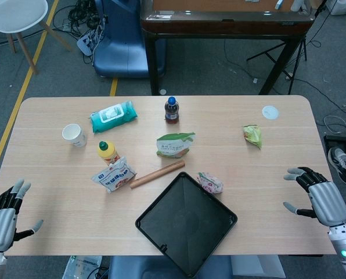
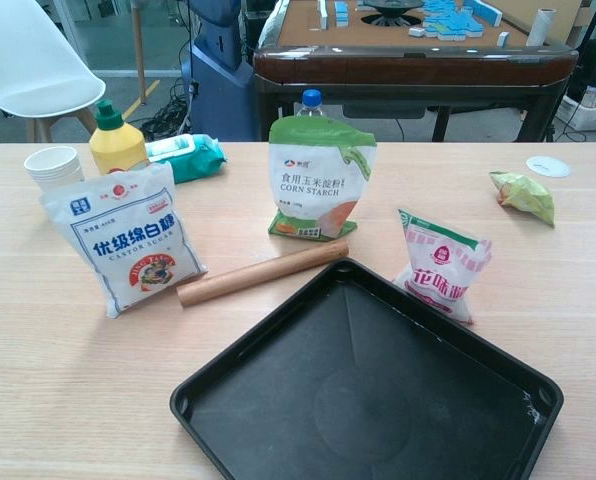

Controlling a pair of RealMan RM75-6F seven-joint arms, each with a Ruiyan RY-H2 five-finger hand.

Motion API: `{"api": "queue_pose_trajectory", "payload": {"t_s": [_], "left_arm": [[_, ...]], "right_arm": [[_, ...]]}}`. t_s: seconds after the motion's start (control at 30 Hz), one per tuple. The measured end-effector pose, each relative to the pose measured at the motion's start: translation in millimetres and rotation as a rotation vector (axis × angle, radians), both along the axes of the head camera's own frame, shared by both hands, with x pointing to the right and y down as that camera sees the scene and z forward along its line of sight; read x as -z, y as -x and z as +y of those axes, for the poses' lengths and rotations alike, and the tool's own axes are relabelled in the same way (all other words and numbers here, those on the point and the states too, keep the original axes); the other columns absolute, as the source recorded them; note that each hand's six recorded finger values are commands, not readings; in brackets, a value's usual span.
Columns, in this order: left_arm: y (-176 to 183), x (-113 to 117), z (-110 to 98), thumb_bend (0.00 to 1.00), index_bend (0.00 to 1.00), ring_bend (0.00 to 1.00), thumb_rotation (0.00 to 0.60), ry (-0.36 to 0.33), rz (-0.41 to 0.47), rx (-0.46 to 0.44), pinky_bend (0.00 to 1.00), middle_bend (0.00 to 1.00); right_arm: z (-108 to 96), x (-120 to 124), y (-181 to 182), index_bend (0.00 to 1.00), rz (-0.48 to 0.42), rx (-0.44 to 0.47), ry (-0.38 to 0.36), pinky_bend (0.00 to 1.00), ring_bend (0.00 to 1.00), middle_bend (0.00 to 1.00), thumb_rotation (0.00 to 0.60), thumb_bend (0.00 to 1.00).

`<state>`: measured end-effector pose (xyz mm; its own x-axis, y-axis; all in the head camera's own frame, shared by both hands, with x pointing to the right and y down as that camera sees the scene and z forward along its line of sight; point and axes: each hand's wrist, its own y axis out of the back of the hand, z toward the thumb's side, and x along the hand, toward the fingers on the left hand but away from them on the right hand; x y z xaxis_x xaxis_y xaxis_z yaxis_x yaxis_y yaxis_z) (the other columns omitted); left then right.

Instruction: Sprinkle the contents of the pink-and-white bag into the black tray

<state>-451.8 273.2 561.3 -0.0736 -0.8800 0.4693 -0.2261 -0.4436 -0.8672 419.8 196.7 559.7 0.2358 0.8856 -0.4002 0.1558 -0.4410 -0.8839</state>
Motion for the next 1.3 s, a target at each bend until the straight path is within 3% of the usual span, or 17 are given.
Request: {"api": "queue_pose_trajectory", "payload": {"t_s": [0.57, 0.87, 1.3], "left_arm": [[-3.2, -0.6, 2.7, 0.18, 0.08, 0.0, 0.6, 0.01, 0.001, -0.007, 0.05, 0.01], [-3.3, 0.8, 4.6, 0.18, 0.08, 0.0, 0.6, 0.012, -0.006, -0.003, 0.05, 0.01], [-7.3, 2.6, 7.0, 0.18, 0.08, 0.0, 0.6, 0.02, -0.02, 0.002, 0.05, 0.01]], "right_arm": [[-7.9, -10.5, 4.2, 0.33, 0.02, 0.035, 0.045, 0.31, 0.2, 0.28, 0.6, 0.05], [-29.4, -35.1, 22.3, 0.31, 0.024, 0.104, 0.126, 0.31, 0.2, 0.28, 0.6, 0.05], [-64.8, -88.8, 69.7, 0.24, -0.009, 0.245, 0.234, 0.28, 0.16, 0.25, 0.6, 0.04]]}}
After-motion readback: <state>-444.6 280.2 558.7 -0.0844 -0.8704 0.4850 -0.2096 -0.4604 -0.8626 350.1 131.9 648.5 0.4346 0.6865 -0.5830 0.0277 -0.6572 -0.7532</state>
